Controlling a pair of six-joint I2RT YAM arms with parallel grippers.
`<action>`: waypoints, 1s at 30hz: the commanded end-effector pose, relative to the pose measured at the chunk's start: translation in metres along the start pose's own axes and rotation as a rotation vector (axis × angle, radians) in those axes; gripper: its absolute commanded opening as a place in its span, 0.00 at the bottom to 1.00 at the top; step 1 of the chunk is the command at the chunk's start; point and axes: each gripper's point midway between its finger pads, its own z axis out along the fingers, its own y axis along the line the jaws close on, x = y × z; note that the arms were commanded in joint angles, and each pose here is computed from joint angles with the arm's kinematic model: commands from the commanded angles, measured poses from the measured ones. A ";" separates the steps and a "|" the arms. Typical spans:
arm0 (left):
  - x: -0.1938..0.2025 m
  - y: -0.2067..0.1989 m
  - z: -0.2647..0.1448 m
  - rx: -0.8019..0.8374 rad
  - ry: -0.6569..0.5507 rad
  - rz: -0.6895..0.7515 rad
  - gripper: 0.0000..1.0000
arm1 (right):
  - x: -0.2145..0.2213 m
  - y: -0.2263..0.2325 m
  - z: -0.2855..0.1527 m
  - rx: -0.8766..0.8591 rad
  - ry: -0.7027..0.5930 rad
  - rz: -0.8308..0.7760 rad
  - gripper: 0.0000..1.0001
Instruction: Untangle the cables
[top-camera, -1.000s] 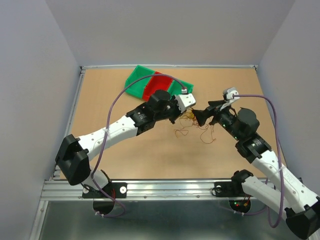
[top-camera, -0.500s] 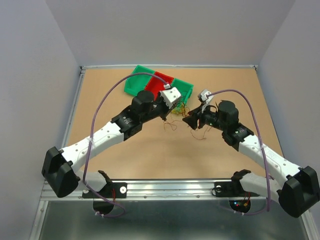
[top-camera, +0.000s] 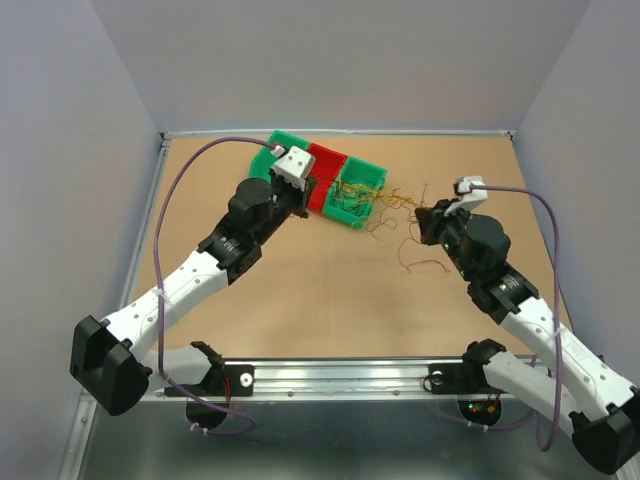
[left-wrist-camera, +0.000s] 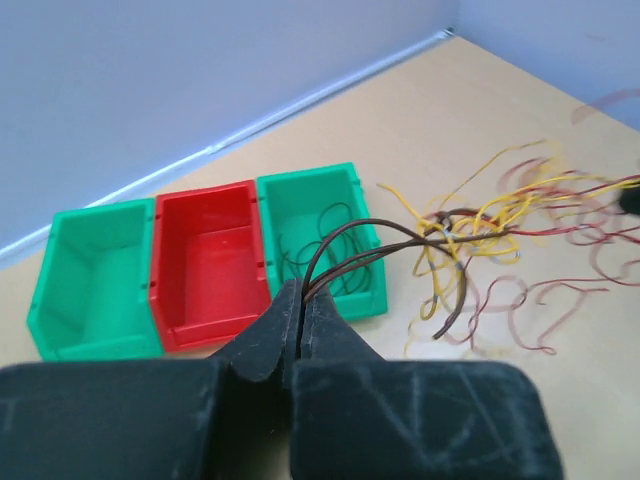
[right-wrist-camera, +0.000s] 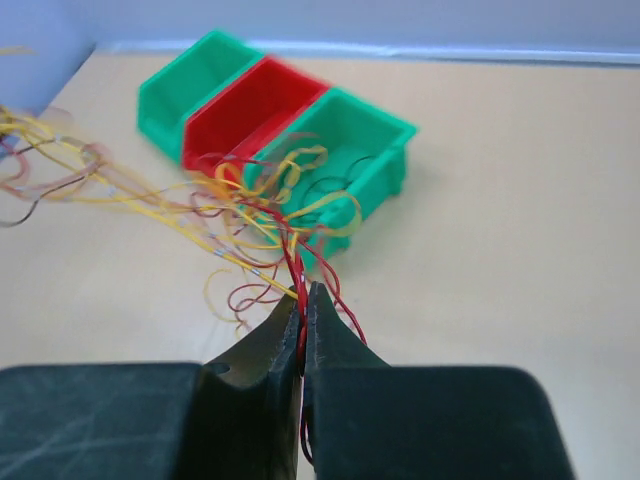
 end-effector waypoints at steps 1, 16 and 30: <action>-0.042 0.046 -0.007 -0.175 -0.154 -0.093 0.00 | -0.041 -0.071 -0.044 0.410 -0.194 0.129 0.00; -0.013 0.152 0.006 -0.325 -0.131 -0.250 0.00 | -0.071 -0.109 -0.132 0.551 -0.497 0.320 0.01; -0.014 0.088 0.017 -0.015 -0.141 -0.137 0.00 | -0.068 -0.048 -0.088 0.210 -0.356 0.130 0.93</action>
